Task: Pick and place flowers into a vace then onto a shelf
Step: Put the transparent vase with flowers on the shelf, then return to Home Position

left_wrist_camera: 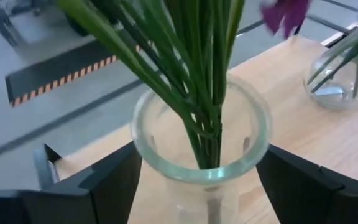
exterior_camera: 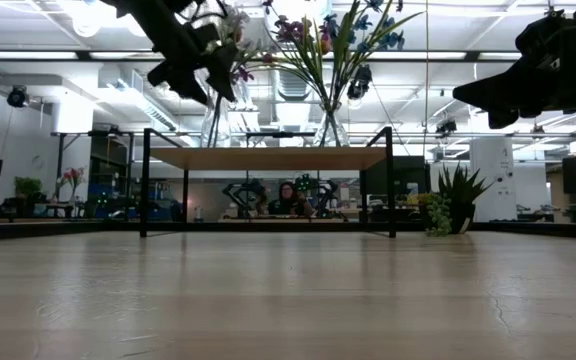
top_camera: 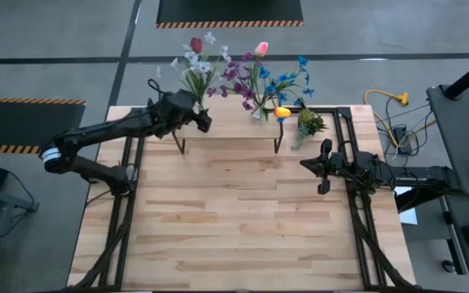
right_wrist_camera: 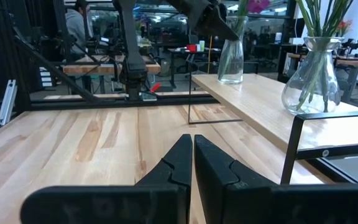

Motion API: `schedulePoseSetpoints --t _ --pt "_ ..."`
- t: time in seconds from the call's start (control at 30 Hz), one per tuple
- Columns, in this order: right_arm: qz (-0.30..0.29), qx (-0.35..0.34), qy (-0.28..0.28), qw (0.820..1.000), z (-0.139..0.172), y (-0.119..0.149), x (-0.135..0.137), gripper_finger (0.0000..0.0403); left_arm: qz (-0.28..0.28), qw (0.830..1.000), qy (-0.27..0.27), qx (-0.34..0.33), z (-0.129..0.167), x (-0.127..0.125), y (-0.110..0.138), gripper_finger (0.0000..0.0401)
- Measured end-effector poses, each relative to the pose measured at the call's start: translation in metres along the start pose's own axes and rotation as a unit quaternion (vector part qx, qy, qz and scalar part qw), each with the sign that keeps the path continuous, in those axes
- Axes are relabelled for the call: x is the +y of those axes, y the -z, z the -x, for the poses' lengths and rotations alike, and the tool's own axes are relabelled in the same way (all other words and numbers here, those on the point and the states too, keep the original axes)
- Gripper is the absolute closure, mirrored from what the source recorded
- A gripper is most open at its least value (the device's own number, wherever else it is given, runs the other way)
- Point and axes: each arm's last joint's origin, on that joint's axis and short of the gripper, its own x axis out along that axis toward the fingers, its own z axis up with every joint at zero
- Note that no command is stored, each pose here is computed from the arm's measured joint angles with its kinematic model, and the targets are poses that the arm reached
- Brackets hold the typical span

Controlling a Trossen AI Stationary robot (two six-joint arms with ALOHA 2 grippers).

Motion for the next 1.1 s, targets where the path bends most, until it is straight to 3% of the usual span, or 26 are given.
schedulePoseSetpoints --t 0.33,0.47,0.57,0.7,0.87,1.0,1.1 --pt "-0.001 0.003 0.000 1.000 0.000 0.001 0.000 0.0394 -0.004 0.998 0.028 -0.050 0.046 0.021 -0.010 0.0107" --pt "-0.002 0.003 0.000 1.000 0.000 0.001 0.000 0.0394 -0.022 0.994 0.095 -0.055 0.062 0.021 0.013 0.0111" --pt "-0.002 0.003 0.000 1.000 0.000 0.001 0.000 0.0394 -0.029 0.985 0.132 -0.105 0.080 0.024 0.030 0.0129" --pt "-0.003 0.003 0.000 1.000 0.000 0.001 0.000 0.0394 -0.005 0.965 0.178 -0.193 0.099 0.037 0.052 0.0164" --pt "-0.003 0.003 0.000 1.000 0.000 0.001 0.000 0.0394 0.005 0.906 0.334 -0.259 0.097 0.035 0.102 0.0212" --pt "-0.005 0.003 0.000 1.000 0.000 0.001 0.000 0.0394 -0.021 0.868 0.372 -0.328 0.091 0.036 0.134 0.0258" --pt "-0.012 0.003 0.000 1.000 0.000 0.001 0.000 0.0394 -0.021 0.861 0.386 -0.330 0.089 0.040 0.151 0.0297"
